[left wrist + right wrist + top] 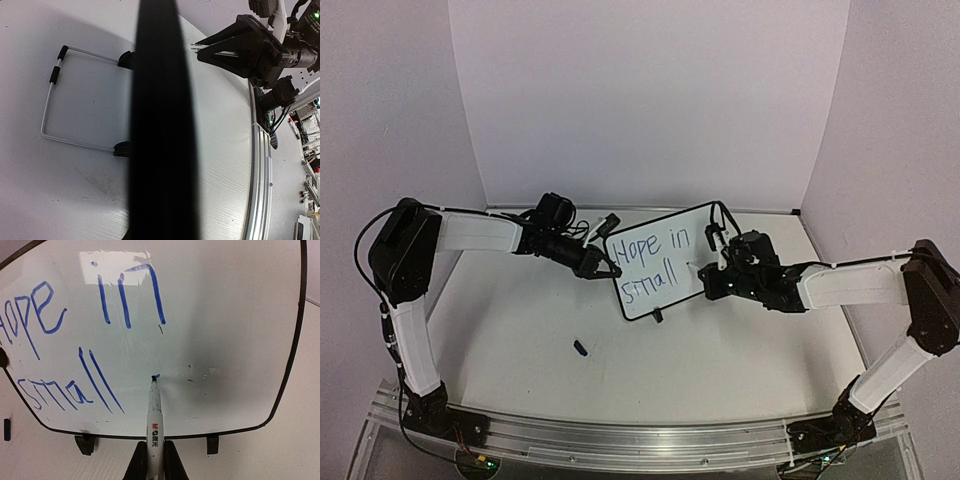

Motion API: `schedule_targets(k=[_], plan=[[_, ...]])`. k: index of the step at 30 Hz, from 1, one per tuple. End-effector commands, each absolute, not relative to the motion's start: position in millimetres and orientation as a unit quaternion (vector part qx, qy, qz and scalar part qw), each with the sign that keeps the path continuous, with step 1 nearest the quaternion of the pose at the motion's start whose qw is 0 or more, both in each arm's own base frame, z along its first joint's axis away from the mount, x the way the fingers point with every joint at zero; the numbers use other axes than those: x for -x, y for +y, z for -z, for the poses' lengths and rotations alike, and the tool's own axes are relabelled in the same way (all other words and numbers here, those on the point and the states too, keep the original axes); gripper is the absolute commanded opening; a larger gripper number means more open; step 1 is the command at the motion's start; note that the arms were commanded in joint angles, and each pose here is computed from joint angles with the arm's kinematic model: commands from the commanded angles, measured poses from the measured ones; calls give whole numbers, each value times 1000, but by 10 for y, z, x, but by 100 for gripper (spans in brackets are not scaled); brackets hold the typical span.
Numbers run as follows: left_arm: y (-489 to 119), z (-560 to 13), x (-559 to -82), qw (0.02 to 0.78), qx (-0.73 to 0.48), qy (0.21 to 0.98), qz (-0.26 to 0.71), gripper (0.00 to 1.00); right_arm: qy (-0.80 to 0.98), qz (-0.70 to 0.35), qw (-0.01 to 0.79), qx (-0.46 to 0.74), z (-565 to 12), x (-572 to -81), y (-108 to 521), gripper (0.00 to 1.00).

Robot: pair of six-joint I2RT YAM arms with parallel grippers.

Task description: Write a sentence on the whiteboard

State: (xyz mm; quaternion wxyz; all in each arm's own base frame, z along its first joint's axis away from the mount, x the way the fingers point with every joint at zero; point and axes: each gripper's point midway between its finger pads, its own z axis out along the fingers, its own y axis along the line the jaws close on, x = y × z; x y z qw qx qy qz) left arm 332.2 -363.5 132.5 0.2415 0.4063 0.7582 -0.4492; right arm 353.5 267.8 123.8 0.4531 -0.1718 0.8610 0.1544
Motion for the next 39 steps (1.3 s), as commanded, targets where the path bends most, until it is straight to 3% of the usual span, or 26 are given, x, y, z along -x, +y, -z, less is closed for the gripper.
schedule_targets(k=[1,39], plan=[[-3717,-1322,-3237,227,-417,755,453,0,854,-175,457,175,-1300,-3541,2746,0],[-3716,-1333,-3234,228,-418,754,453,0,880,-142,431,141,-977,-3481,2550,0]])
